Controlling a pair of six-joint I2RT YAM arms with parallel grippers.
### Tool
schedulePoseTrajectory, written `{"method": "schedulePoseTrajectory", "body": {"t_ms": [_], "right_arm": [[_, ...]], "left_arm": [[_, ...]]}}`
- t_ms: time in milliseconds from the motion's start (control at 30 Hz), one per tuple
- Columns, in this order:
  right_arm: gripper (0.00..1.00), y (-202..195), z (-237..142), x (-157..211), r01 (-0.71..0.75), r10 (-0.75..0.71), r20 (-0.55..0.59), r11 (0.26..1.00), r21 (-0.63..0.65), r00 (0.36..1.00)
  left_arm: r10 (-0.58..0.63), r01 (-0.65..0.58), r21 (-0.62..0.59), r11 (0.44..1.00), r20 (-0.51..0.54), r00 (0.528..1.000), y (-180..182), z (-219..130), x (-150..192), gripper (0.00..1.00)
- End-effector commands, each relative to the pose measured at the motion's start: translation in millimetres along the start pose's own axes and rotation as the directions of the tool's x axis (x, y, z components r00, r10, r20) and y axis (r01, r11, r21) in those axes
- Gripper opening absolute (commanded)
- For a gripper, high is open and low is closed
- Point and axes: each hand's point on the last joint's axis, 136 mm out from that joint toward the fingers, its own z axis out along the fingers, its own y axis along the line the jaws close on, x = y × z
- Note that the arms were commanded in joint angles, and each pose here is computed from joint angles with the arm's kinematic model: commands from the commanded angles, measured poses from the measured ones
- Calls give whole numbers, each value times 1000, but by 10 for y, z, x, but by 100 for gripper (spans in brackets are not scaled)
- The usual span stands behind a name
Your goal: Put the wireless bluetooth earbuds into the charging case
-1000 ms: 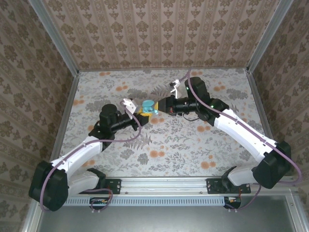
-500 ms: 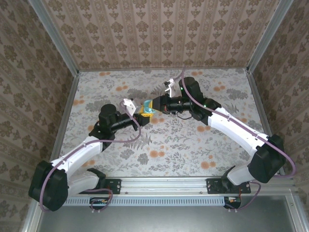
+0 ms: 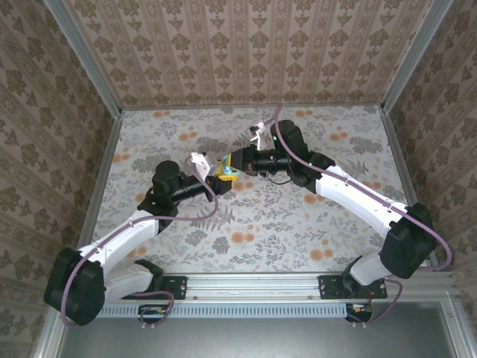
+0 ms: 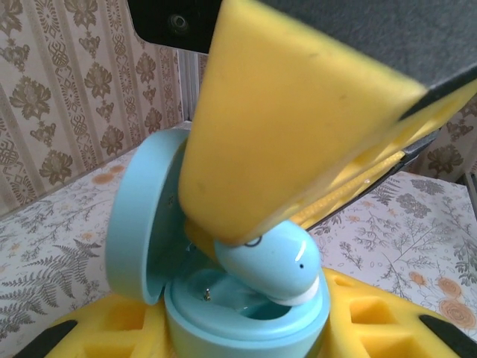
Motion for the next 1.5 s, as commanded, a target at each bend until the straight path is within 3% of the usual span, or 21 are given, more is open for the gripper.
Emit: {"method": "schedulePoseTrajectory", "body": {"t_ms": [0, 367, 833, 1467], "right_arm": [[19, 80, 23, -63, 18, -18, 29, 1000, -8, 999], [19, 36, 46, -73, 36, -37, 65, 999, 16, 997], [24, -115, -27, -16, 110, -127, 92, 980, 167, 988], [25, -98, -141, -70, 141, -169, 119, 966, 216, 978]], "left_arm": [[56, -57, 5, 998, 82, 995, -37, -9, -264, 38], [54, -54, -1, 999, 114, 992, -37, -23, -352, 38], [64, -58, -48, 997, 144, 988, 27, -48, -427, 39], [74, -67, -47, 997, 151, 986, 31, -40, -477, 39]]}}
